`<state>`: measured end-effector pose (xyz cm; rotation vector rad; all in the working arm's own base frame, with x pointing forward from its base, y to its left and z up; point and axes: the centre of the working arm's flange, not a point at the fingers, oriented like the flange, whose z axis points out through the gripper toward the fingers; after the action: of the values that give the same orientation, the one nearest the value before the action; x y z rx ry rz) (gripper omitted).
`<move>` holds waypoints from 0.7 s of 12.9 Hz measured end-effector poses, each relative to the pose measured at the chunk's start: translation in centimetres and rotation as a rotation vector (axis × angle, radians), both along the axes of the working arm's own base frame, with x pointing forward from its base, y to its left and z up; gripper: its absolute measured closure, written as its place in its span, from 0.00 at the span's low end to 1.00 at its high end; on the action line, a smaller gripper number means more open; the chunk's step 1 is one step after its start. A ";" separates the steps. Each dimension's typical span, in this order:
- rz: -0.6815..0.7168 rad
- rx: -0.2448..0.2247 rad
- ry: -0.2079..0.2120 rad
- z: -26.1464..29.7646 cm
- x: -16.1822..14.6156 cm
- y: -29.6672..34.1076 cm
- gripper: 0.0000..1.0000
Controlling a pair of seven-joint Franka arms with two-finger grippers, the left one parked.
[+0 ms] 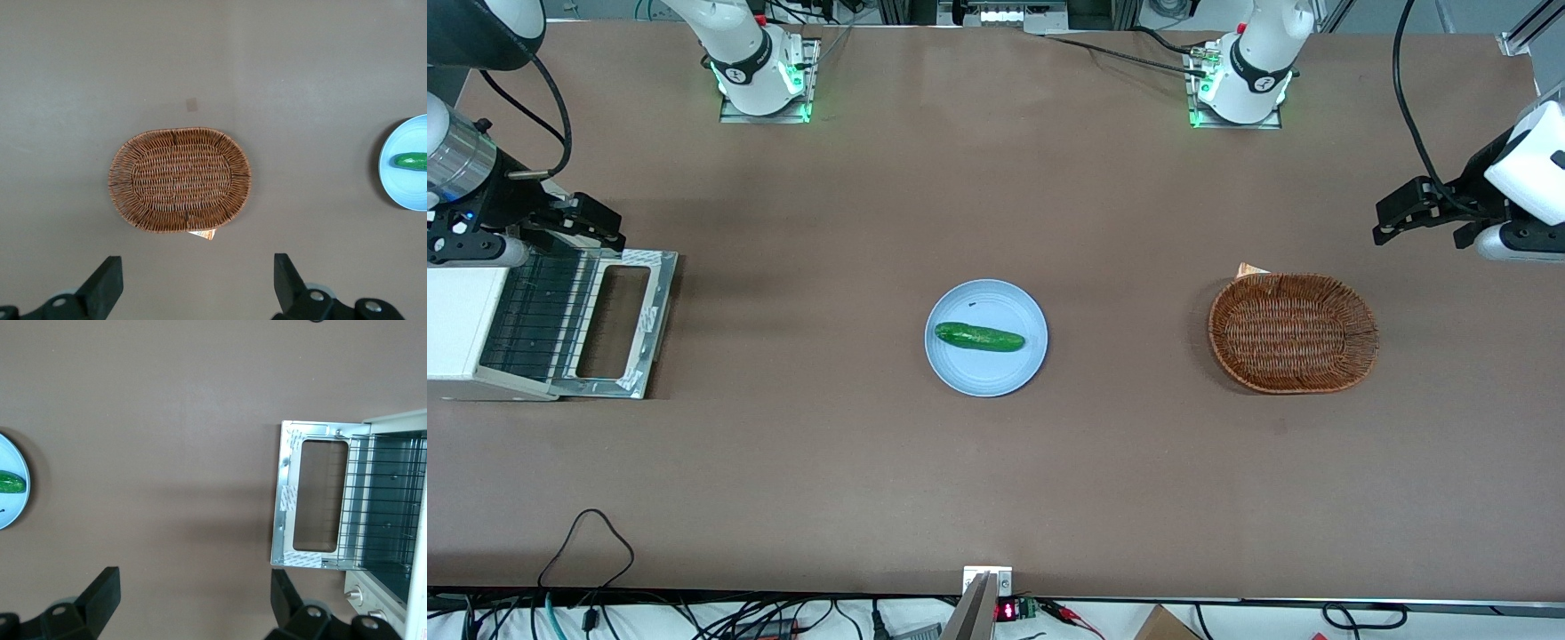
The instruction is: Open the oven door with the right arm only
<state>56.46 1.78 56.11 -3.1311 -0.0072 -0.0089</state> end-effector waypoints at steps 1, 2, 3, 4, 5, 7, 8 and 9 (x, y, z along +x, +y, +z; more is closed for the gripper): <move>0.000 0.000 0.001 0.0 0.0 0.0 0.00; -0.001 0.000 0.001 0.0 0.0 0.1 0.00; -0.001 0.000 0.001 0.0 0.0 0.1 0.00; -0.001 0.000 0.001 0.0 0.0 0.1 0.00; -0.002 0.000 0.001 0.0 0.0 0.1 0.00; -0.002 0.000 0.003 0.1 0.0 0.1 0.00; -0.002 0.000 0.006 0.4 0.0 0.1 0.00; -0.001 0.000 0.011 0.6 0.0 0.1 0.00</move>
<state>56.46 1.84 56.68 -3.1313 -0.0048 0.0083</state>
